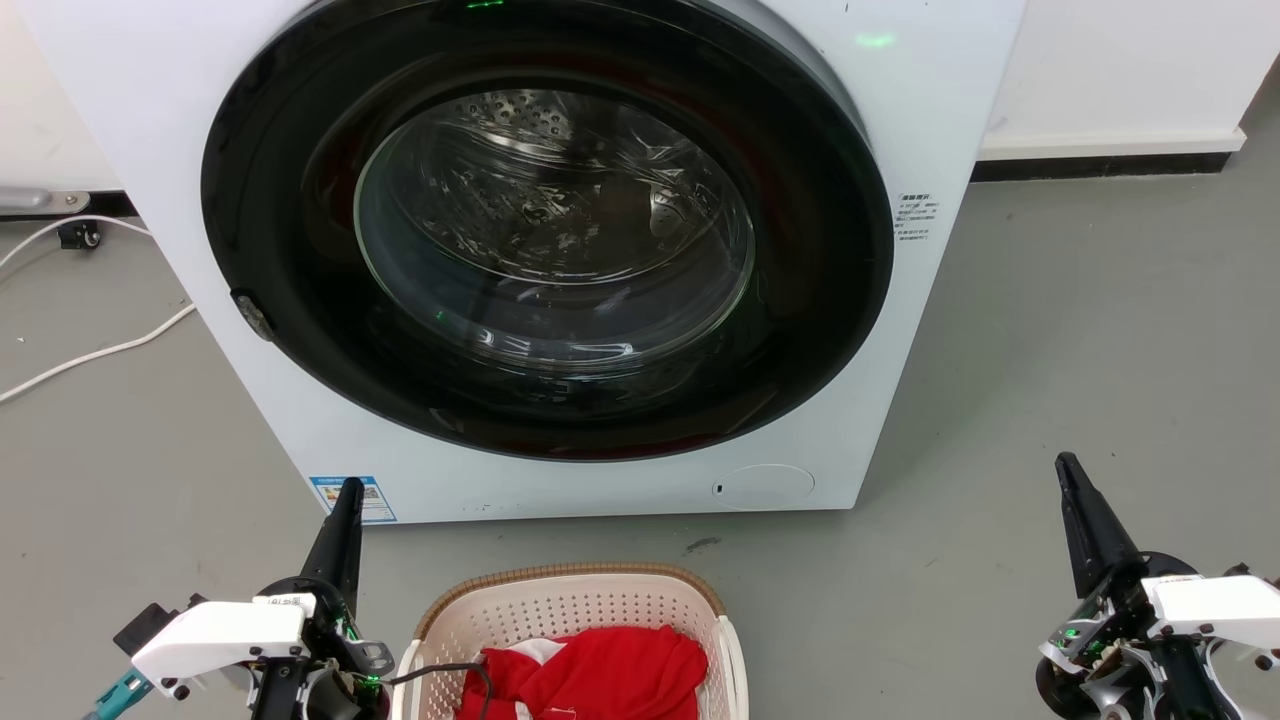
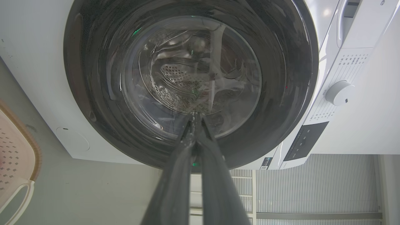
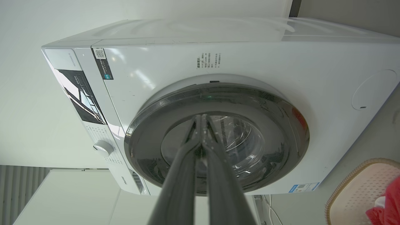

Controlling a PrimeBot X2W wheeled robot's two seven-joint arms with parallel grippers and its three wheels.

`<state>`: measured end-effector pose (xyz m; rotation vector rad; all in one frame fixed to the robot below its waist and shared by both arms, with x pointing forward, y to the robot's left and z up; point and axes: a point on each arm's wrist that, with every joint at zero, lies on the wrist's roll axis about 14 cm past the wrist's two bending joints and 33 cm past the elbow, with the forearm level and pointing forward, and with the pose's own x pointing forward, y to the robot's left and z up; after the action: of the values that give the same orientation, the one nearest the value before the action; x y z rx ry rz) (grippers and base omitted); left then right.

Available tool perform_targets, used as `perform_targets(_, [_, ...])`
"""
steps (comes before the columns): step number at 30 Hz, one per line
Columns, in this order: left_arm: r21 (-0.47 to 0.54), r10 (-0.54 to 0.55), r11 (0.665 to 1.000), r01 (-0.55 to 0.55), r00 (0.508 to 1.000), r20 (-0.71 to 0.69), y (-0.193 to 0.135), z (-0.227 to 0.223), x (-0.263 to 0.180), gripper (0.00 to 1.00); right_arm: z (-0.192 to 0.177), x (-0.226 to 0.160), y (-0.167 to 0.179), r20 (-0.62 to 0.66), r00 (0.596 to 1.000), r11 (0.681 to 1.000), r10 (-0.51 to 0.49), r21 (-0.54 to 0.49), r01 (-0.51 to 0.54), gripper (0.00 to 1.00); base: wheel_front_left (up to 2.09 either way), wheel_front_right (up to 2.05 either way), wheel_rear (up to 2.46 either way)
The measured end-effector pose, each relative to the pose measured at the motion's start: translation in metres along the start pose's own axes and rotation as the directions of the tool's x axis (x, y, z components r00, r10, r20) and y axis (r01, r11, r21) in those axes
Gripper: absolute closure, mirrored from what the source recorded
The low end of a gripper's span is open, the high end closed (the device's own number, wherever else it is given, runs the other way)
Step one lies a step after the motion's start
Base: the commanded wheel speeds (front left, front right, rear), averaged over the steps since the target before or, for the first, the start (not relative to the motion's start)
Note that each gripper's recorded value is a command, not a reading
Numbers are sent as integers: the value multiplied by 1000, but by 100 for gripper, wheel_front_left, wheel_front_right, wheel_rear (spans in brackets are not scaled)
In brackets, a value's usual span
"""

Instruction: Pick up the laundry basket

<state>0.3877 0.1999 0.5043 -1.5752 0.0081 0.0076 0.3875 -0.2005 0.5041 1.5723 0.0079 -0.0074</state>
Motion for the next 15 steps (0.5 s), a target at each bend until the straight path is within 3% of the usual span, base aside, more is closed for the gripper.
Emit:
perform_targets(7, [0,0,1000,0,1000,0,0,0,0,100,0,0,0,0,1000,1000,0,0,0,100,0,0,0])
perform_targets(8, [-1,7,1000,-7,1000,0,2,0,-1,0,0,-1,-2,0,1000,1000,-7,1,7,0,0,0,0])
perform_targets(15, [10,86,996,-86,996,8,28,-1,-13,0,2,-14,-29,16,996,996,-87,-7,87,0,0,0,0])
